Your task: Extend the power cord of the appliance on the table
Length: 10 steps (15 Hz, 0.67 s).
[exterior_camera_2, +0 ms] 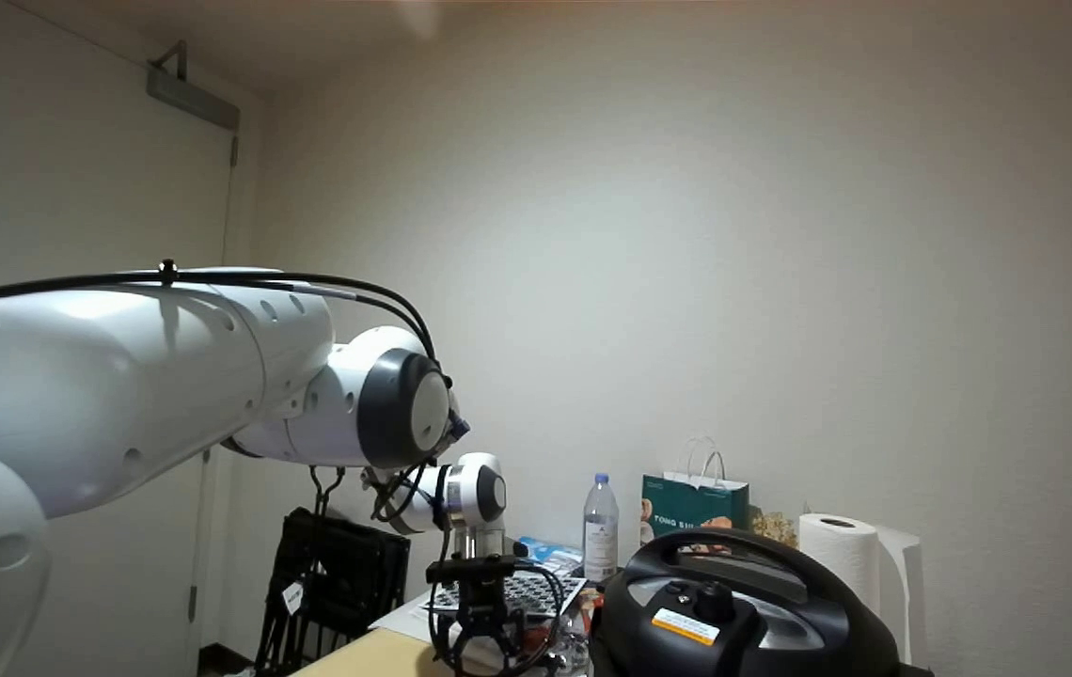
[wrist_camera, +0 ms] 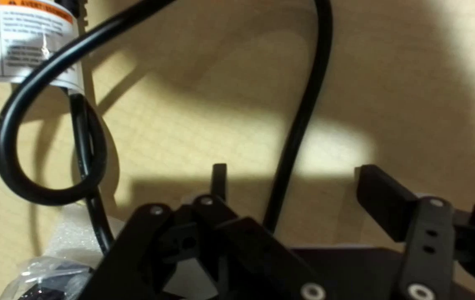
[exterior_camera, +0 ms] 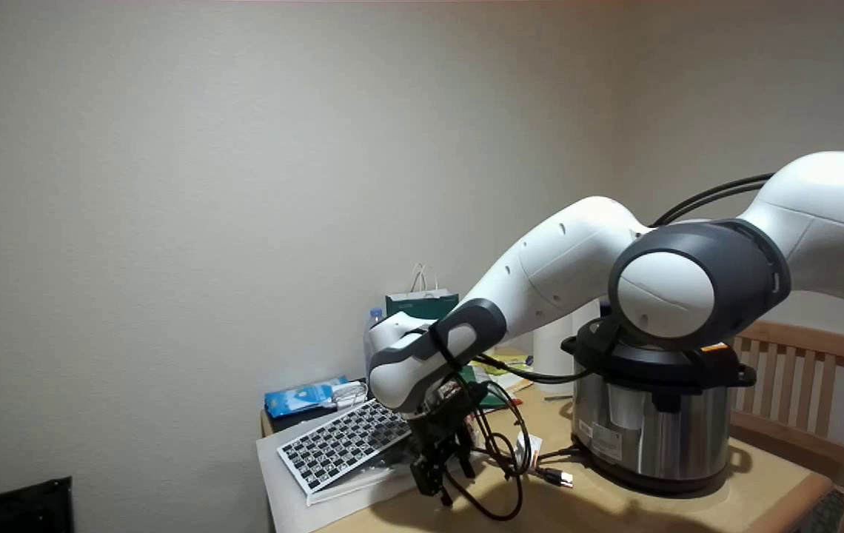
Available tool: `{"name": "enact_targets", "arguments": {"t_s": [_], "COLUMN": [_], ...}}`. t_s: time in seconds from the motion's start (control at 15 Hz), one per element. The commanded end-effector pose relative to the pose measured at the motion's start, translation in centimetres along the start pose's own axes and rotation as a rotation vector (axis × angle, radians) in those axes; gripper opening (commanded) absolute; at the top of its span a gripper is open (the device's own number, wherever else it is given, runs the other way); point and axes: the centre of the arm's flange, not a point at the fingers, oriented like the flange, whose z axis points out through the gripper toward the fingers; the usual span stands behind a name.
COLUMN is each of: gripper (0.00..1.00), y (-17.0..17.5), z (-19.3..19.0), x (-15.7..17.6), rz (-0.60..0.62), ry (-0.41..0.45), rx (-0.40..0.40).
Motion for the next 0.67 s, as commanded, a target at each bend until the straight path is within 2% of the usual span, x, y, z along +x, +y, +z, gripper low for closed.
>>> {"name": "enact_targets", "arguments": {"t_s": [0.0,0.53,0.6], "gripper": [0.51,0.03,0.04], "y": [-0.13,-0.57,-0.85], "z": [0.21,-0.12,-0.41], "x": [1.02,1.01,0.82], "rz": [-0.012,-0.02,-0.029], "ry": [-0.017,-0.032,-0.029], "rx": [0.02,0.071,0.07]}}
